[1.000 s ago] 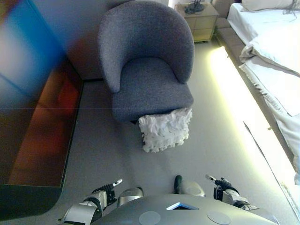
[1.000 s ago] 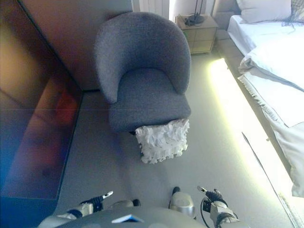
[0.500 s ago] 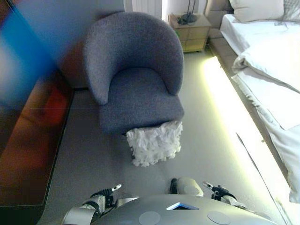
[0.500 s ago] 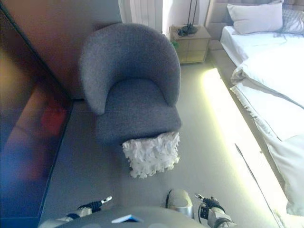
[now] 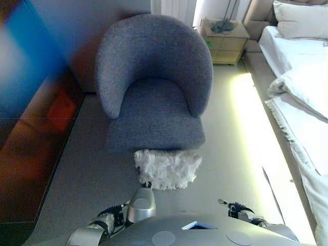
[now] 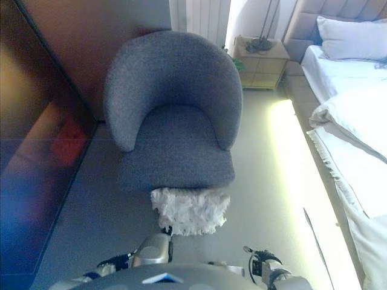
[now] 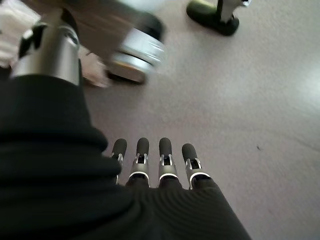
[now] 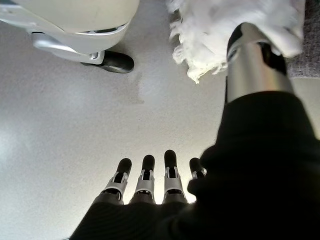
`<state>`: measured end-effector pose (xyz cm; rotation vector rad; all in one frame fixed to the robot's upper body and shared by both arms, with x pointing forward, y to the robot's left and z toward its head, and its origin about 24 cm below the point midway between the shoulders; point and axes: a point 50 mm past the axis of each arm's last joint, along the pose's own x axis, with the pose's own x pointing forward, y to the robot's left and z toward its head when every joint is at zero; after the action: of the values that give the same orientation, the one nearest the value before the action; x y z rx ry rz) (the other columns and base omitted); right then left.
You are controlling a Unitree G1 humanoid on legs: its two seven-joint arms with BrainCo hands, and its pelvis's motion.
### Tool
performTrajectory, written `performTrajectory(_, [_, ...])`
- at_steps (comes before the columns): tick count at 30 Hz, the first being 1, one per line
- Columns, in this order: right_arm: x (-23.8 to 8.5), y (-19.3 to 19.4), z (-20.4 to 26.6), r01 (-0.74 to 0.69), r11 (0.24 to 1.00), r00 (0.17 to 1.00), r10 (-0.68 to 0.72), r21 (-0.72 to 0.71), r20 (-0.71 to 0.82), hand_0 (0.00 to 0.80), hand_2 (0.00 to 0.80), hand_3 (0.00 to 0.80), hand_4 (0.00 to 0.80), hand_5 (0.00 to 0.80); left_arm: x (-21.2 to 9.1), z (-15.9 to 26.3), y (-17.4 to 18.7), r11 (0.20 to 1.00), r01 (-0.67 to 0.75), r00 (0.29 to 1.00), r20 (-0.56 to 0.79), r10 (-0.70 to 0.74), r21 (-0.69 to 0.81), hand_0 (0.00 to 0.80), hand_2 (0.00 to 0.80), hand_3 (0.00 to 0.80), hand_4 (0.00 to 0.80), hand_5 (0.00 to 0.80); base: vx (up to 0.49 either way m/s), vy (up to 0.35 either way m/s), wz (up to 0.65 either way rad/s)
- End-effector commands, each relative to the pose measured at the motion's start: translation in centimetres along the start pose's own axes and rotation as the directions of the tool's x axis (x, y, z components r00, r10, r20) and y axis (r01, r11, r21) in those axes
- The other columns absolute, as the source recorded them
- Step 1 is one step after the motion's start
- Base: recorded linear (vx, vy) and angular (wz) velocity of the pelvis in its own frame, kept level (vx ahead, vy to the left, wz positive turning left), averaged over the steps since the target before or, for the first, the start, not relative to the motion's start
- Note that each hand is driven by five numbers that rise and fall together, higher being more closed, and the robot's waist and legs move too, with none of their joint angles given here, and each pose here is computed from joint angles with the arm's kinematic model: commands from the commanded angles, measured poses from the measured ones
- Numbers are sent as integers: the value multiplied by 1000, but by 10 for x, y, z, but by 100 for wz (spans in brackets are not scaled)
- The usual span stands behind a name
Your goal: Pick up the cushion and take it to the sofa
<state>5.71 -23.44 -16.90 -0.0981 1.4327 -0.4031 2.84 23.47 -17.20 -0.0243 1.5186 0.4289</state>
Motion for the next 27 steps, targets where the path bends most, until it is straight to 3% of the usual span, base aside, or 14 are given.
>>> performTrajectory(1, [1,-12,8,63,996,997,-65,66,31,0,0,0,0,0,0,2,-5,997,32,999,12,-32,-64,0,0,0,0,0,656,99,-42])
performTrajectory(4, [0,-8,2,78,986,995,-86,148,52,0,0,0,0,0,-1,18,1,1000,27,997,74,-26,0,0,0,0,0,0,619,58,-9])
performTrajectory(6, [0,-6,4,65,991,994,-74,115,82,0,0,0,0,0,-2,28,4,999,25,993,112,-28,21,0,0,0,0,0,445,4,1])
performTrajectory(9, [-3,0,26,59,998,980,-61,12,192,0,0,0,0,0,-5,49,8,999,-1,985,175,-6,40,0,0,0,0,0,386,-44,-12])
performTrajectory(11, [-5,1,41,63,995,970,-80,80,230,0,0,0,0,0,-8,65,8,999,-12,979,204,4,39,0,0,0,0,0,273,-136,-20])
performTrajectory(16, [-13,-3,78,60,997,926,-77,57,369,0,0,0,0,0,-17,99,2,1000,-11,964,266,12,-4,0,0,0,0,0,71,-295,22])
performTrajectory(27, [-7,-8,61,33,999,950,-31,-2,312,0,0,0,0,0,-8,59,-3,997,-71,989,131,76,-40,0,0,0,0,0,50,-273,26])
